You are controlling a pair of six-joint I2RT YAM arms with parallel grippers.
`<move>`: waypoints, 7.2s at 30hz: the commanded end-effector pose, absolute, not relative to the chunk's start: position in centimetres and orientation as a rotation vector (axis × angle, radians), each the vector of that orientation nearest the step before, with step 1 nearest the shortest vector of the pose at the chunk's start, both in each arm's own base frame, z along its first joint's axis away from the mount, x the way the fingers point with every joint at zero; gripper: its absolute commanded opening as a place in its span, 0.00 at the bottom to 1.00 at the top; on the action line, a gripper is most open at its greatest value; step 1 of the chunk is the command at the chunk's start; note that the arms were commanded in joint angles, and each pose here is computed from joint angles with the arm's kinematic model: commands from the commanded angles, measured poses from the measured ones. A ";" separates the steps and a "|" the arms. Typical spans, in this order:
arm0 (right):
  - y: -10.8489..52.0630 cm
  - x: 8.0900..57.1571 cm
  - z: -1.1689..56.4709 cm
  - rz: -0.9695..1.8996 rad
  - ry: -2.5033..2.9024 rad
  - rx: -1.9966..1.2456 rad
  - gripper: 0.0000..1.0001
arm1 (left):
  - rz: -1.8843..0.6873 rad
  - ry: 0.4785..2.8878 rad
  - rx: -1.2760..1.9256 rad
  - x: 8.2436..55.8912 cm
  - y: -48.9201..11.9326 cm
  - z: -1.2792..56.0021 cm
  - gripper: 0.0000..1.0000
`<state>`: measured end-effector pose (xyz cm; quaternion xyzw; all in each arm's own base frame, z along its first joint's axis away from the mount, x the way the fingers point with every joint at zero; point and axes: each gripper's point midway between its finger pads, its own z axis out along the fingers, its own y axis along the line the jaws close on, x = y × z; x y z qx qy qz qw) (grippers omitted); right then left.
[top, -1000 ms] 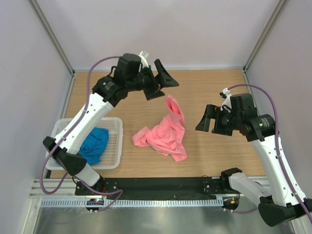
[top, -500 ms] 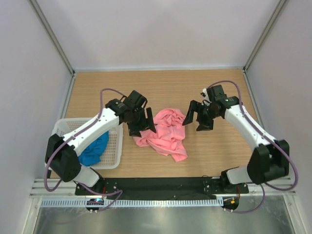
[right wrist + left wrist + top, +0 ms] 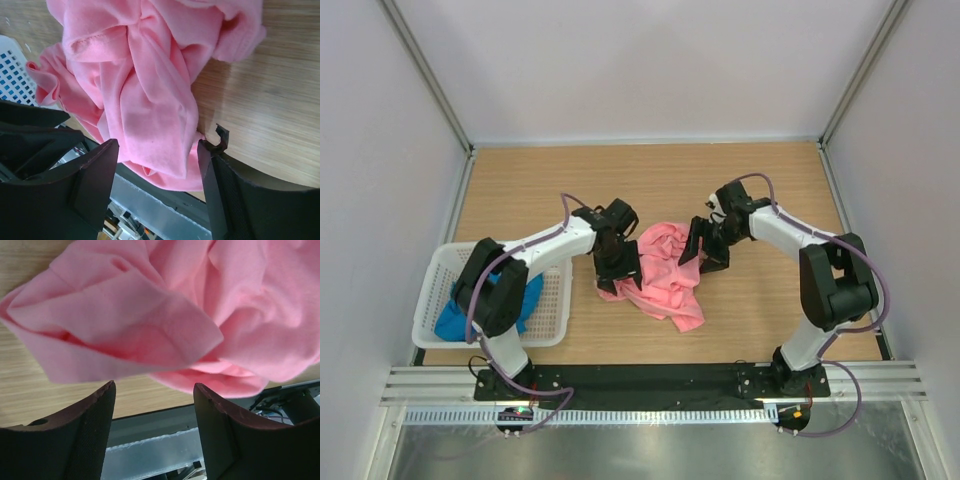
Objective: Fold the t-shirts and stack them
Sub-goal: Flatten the tshirt out
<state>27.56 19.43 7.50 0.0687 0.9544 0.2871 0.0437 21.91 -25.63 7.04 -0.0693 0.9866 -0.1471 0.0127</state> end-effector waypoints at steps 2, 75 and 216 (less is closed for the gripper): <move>20.7 27.9 6.4 0.936 2.908 0.182 0.66 | -0.493 3.108 -0.156 22.3 -26.7 5.0 0.63; 2.5 31.2 25.1 -0.191 2.597 0.249 0.51 | -0.734 2.380 0.405 20.2 -30.7 24.7 0.80; 12.4 12.4 9.4 0.464 3.045 0.127 0.08 | -0.715 2.391 0.308 14.7 -24.4 16.0 0.12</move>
